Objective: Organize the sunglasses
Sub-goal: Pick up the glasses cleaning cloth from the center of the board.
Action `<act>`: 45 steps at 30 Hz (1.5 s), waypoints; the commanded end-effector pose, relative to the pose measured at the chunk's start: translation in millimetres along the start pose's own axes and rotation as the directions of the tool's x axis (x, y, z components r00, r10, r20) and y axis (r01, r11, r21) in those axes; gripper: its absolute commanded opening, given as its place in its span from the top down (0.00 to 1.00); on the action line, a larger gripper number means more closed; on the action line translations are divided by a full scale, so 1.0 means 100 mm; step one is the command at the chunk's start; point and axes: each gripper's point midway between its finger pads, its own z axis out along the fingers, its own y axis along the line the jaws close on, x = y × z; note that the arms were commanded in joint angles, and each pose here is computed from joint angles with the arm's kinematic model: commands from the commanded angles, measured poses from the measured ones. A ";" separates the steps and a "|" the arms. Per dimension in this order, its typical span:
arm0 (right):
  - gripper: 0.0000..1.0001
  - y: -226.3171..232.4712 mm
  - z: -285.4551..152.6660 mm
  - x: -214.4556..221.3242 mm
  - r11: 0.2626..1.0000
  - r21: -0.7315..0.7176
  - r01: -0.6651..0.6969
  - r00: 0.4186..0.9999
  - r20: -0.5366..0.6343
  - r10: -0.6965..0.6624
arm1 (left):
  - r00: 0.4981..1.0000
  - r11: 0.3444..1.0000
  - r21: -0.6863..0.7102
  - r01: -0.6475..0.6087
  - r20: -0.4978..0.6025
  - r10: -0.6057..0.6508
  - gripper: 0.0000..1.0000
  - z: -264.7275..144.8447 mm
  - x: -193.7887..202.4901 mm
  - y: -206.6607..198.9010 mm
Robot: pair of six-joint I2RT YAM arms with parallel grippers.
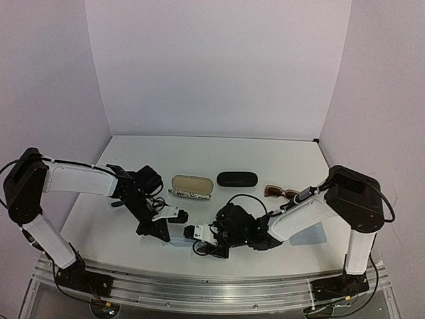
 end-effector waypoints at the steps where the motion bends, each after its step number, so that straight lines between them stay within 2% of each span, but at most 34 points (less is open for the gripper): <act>1: 0.61 -0.05 0.05 -0.22 0.999 0.028 0.043 0.997 0.059 -0.045 | 1.000 1.000 -0.003 -0.004 0.019 0.004 1.00 -0.05 -0.09 0.05; 8: 0.80 -0.03 0.07 -0.20 0.999 0.035 0.028 0.998 0.047 -0.030 | 1.000 1.000 -0.007 -0.002 0.016 0.002 1.00 -0.05 -0.08 0.06; 11: 0.94 -0.04 0.05 -0.19 0.999 0.040 0.015 0.999 0.038 -0.017 | 1.000 1.000 -0.006 0.004 0.010 -0.004 1.00 -0.05 -0.05 0.06; 13: 1.00 -0.08 0.01 -0.18 0.998 0.064 0.005 1.000 0.028 -0.006 | 1.000 1.000 -0.009 0.010 0.005 -0.010 1.00 -0.07 -0.02 0.07; 21: 1.00 -0.14 -0.07 -0.25 0.996 0.060 -0.059 0.998 0.003 0.059 | 1.000 1.000 -0.024 -0.003 -0.004 0.003 1.00 -0.13 0.00 0.10; 29: 1.00 -0.45 -0.21 -0.46 0.983 0.132 -0.124 0.992 0.035 0.121 | 1.000 0.998 -0.065 -0.002 0.003 0.002 1.00 -0.18 -0.05 0.21; 36: 1.00 -0.85 -0.32 -0.64 0.969 0.201 -0.147 0.988 0.068 0.136 | 0.998 0.979 -0.204 0.020 0.065 -0.007 1.00 -0.53 -0.24 0.71; 45: 1.00 -1.47 -0.39 -0.79 0.945 0.297 -0.135 0.990 0.078 0.117 | 0.994 0.929 -0.365 -0.058 0.062 0.086 1.00 -0.88 -0.39 1.37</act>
